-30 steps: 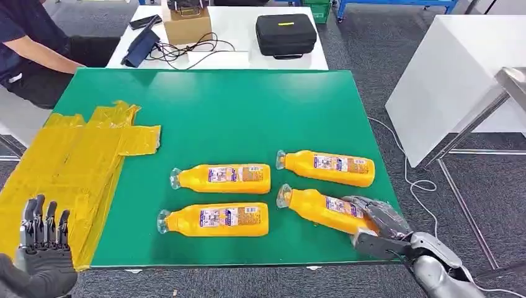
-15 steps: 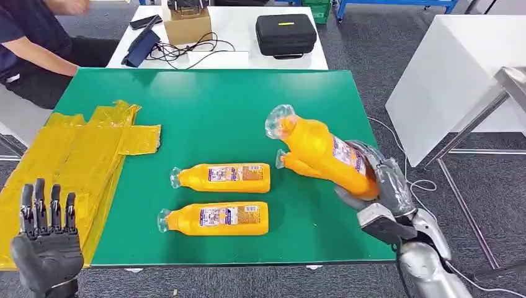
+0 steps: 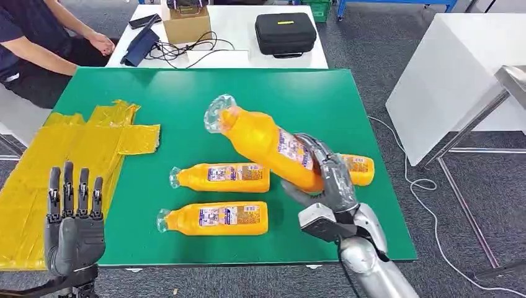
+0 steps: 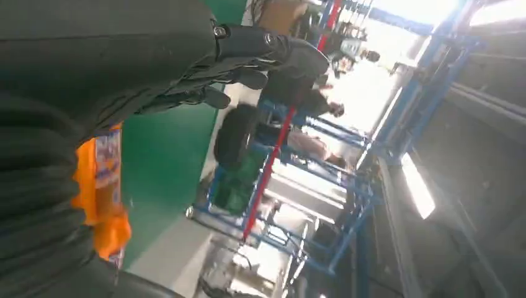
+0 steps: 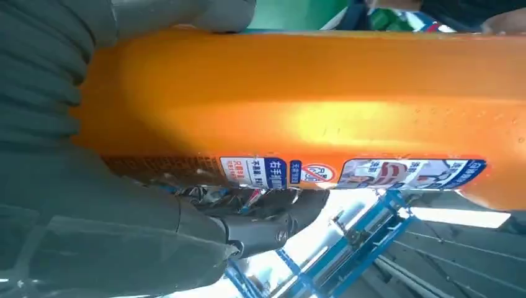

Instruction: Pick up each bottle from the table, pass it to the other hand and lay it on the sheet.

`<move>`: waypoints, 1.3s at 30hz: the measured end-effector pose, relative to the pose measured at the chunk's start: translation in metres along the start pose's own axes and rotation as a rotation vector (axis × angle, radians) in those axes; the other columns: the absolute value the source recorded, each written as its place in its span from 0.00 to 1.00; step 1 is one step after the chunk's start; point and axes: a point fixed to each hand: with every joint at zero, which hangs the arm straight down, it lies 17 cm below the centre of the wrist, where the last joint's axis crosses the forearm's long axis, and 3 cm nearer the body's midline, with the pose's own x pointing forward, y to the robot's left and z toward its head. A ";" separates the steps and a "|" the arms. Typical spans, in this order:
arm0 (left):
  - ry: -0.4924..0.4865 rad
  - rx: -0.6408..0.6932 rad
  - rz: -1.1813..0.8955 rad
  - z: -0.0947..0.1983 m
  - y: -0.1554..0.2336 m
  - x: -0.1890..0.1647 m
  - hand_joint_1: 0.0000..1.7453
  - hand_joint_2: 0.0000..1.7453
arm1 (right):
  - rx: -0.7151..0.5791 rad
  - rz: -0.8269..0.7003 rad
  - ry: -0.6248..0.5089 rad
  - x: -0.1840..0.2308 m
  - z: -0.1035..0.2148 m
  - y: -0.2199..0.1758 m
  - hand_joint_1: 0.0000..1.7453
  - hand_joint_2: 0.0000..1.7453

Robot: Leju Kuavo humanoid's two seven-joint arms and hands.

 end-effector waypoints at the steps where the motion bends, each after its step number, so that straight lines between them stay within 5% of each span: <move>1: -0.002 0.008 0.010 -0.001 0.004 -0.001 0.00 1.00 | 0.013 -0.026 -0.003 0.007 -0.006 0.017 1.00 1.00; 6: 0.021 0.057 0.063 0.006 0.034 -0.004 0.00 1.00 | 0.127 -0.162 -0.029 0.058 -0.040 0.097 1.00 1.00; 13: 0.117 0.014 0.110 0.025 0.075 0.003 0.00 1.00 | 0.230 -0.227 -0.082 0.103 -0.057 0.154 1.00 1.00; 27: 0.240 -0.063 0.060 0.018 0.095 -0.015 0.00 1.00 | 0.370 -0.229 -0.009 0.083 -0.033 0.220 1.00 1.00; 39: 0.271 -0.113 0.031 0.013 0.089 -0.020 0.00 1.00 | 0.415 -0.216 0.040 0.066 -0.018 0.238 1.00 1.00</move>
